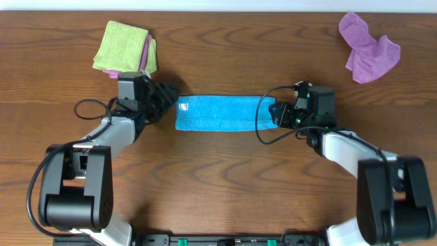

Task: Fold the cloth

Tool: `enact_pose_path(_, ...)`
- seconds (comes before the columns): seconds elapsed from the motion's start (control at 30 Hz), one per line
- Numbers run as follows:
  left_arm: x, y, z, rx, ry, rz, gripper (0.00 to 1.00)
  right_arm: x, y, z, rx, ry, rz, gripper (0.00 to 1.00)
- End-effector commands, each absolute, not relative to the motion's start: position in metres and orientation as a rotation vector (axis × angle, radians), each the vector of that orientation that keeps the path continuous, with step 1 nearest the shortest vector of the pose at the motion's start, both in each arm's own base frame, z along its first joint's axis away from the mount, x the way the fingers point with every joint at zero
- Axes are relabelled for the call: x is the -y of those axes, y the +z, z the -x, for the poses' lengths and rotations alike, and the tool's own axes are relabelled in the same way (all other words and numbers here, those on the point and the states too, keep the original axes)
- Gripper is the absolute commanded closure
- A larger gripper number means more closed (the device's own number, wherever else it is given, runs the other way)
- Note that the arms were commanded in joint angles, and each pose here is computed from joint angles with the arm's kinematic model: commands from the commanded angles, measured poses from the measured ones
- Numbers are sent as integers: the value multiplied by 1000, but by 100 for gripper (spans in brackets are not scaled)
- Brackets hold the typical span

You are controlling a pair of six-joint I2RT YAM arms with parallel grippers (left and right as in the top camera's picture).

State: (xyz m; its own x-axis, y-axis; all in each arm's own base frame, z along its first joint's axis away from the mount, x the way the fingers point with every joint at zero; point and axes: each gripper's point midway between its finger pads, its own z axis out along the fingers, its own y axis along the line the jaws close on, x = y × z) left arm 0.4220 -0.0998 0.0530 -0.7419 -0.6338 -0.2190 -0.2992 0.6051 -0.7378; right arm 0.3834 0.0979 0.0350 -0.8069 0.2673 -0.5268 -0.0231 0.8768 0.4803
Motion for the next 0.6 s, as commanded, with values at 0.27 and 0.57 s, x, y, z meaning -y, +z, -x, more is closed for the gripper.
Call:
enact_pose_path(0.27, 106, 117, -441, -2312, -1022, 632, 83, -76, 115, -374, -2303, 711, -372, 34)
enact_pose_path(0.57, 124, 104, -432, -2436, -750, 591, 95, -65, 88, -351, -2405, 845, -571, 29)
